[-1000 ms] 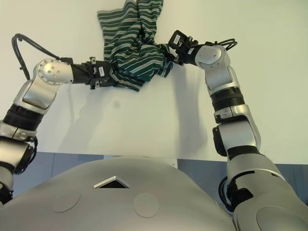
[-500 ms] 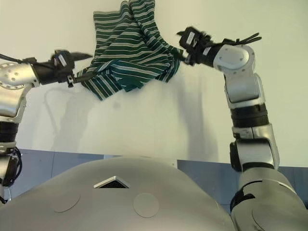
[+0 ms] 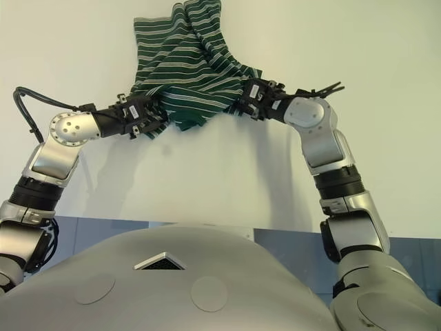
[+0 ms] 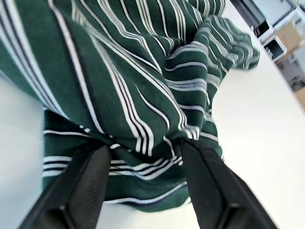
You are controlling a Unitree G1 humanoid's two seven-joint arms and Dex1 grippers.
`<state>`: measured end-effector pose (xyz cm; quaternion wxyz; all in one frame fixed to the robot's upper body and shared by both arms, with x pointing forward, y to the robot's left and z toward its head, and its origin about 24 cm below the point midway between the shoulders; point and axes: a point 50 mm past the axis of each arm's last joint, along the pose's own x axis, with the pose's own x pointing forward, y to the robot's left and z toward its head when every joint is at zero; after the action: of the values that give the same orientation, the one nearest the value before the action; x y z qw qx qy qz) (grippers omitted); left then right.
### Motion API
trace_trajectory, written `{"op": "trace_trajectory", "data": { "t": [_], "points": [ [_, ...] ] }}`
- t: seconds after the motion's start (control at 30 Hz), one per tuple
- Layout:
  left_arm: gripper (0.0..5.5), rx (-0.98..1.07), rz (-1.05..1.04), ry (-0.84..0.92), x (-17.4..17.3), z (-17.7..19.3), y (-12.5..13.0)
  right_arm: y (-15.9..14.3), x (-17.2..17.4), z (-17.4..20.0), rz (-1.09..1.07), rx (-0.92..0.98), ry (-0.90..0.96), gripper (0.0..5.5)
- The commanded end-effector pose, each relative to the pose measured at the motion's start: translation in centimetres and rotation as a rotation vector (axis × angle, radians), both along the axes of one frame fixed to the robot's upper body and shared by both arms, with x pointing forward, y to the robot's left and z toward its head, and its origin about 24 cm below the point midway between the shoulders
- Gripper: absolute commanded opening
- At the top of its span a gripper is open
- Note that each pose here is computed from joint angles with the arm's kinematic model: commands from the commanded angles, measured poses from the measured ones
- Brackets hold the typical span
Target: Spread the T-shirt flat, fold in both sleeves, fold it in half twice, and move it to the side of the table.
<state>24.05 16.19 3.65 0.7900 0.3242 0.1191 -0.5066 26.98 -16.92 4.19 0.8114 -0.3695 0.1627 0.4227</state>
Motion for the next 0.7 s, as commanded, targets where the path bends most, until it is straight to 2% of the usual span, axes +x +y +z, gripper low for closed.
{"op": "trace_trajectory", "data": {
  "t": [0.03,0.13,0.23,0.37,0.5,0.7],
  "points": [
    [2.58,0.232,-0.158,0.230,-4.1,-2.5,2.7,-3.4,-0.3,-0.1,0.035,-0.265,0.004,2.56],
    [2.58,0.418,-0.262,0.305,-6.2,-2.7,5.7,-4.8,-0.7,1.6,0.099,-0.309,0.005,2.56],
    [2.58,0.420,-0.288,0.274,-5.7,-0.4,6.8,-4.4,-1.6,3.9,0.181,-0.212,0.034,2.56],
    [2.58,0.260,-0.359,0.162,-4.7,4.1,5.5,-5.6,-0.8,6.6,0.167,-0.211,-0.037,2.56],
    [2.58,0.161,-0.331,0.017,-3.9,7.5,5.0,-3.9,-2.8,6.3,0.260,-0.076,0.038,2.56],
    [2.58,0.092,-0.423,0.102,-8.8,4.3,1.5,-4.1,-3.8,4.6,0.230,-0.029,0.107,2.56]
  ]
}}
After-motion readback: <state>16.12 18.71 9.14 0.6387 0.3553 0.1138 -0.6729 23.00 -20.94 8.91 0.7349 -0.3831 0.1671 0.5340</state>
